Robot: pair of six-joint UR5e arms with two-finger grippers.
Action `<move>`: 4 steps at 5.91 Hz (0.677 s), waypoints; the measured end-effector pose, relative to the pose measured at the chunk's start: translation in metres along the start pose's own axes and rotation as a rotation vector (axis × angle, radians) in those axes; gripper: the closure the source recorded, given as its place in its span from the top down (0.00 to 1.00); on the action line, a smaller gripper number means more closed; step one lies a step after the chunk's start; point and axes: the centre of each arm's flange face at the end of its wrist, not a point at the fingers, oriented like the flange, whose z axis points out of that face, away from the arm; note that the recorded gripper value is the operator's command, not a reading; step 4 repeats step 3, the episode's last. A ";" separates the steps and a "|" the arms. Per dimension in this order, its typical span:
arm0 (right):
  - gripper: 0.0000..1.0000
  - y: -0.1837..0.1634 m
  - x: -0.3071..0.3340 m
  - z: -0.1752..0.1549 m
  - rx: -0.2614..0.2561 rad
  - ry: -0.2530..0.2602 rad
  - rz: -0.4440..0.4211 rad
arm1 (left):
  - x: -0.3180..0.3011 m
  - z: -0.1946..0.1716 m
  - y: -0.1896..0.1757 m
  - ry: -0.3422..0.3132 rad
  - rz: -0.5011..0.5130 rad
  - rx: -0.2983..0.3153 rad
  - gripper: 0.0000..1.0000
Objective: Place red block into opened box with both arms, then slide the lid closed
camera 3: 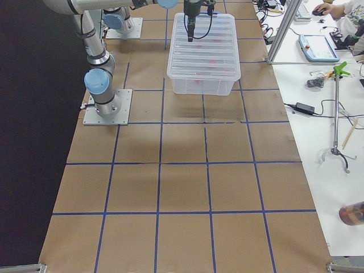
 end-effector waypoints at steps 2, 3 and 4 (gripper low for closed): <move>1.00 -0.001 0.000 -0.001 -0.001 0.001 -0.001 | 0.000 0.000 0.000 0.000 0.001 0.000 0.98; 1.00 -0.001 0.000 -0.001 -0.001 0.001 -0.001 | 0.000 0.000 0.000 0.000 0.001 0.000 0.98; 1.00 -0.001 0.000 -0.001 -0.001 0.001 -0.001 | 0.000 0.000 0.000 0.000 0.001 0.000 0.98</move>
